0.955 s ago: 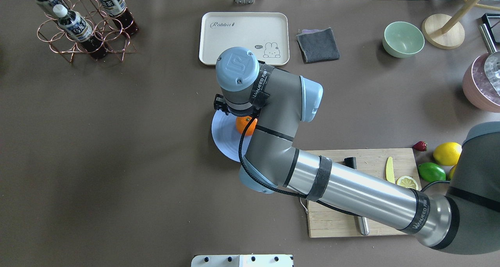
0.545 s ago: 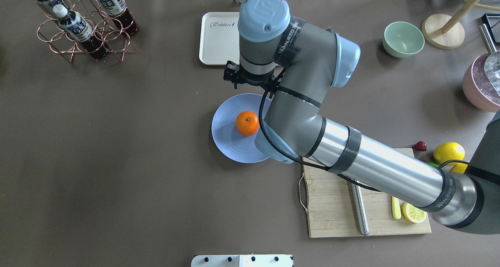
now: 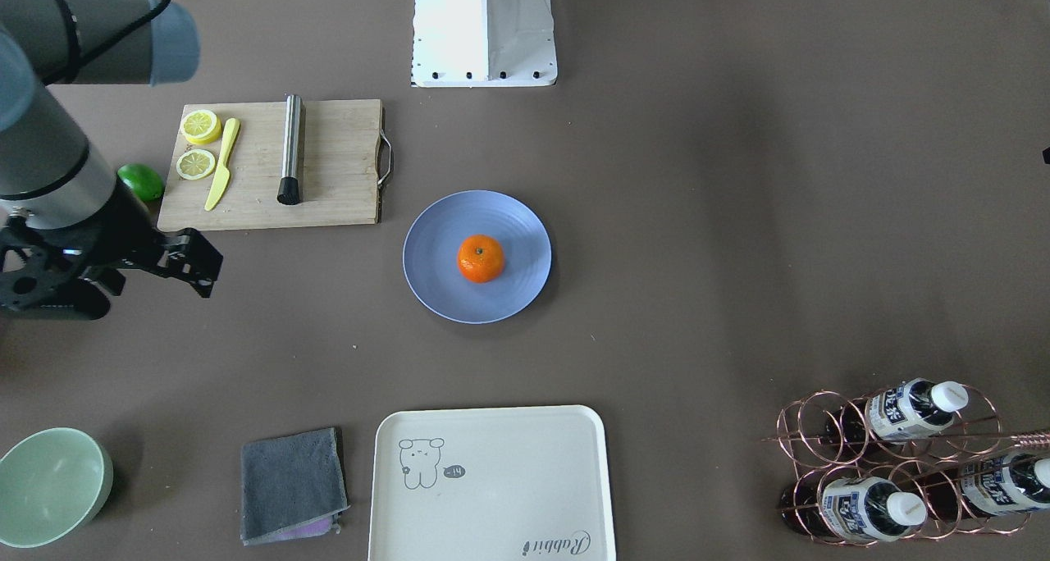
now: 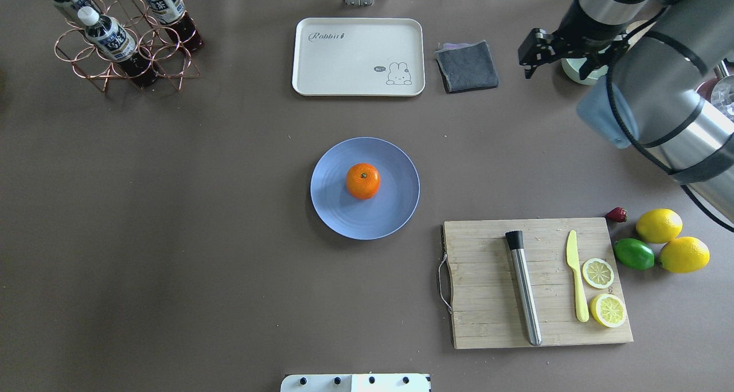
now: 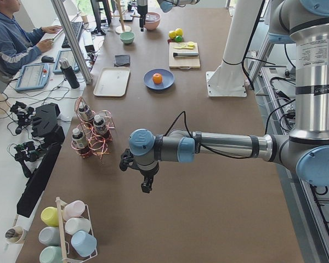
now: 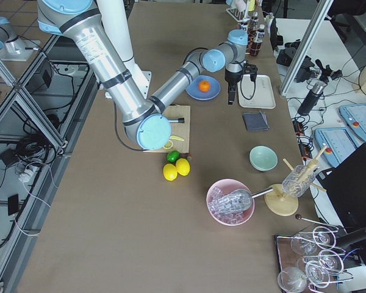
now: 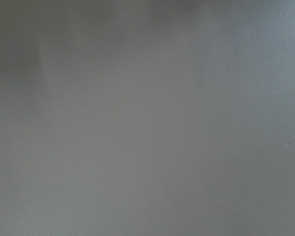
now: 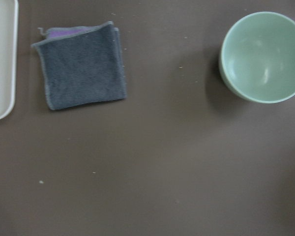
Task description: Pick orange to plate
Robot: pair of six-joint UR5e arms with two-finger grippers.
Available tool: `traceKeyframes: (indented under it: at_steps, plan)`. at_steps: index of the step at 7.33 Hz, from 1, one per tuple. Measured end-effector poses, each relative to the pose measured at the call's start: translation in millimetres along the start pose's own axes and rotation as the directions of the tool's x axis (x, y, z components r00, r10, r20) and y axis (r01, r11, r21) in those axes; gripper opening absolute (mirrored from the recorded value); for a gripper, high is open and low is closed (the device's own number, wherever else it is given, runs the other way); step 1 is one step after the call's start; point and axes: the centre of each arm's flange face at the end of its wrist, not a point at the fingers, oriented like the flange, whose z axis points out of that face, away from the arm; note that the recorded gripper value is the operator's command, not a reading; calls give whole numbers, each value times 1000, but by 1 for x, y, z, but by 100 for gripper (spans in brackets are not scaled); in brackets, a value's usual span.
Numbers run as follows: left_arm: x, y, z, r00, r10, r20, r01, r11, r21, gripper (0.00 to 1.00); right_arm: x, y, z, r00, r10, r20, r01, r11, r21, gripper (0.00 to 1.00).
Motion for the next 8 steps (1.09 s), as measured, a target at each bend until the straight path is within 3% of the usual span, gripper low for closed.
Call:
traceKeyframes:
  at_steps: [2,4,6,8]
  plan:
    - [-14,7,-20,1000,0,2,0,1000,13,98,136,8,5,995,-102,-14,101,994,-43,100]
    - [-17,10,-22,1000,-3,3,3,1000,14,98,268,46,15,982,-187,-13,185,978,-95,100]
    - [-17,11,-22,1000,-5,3,5,1000,13,98,367,100,20,981,-195,-20,192,974,-117,100]
    - [-17,12,-22,1000,-4,4,4,1000,14,98,429,154,34,989,-147,-28,143,983,-112,100]
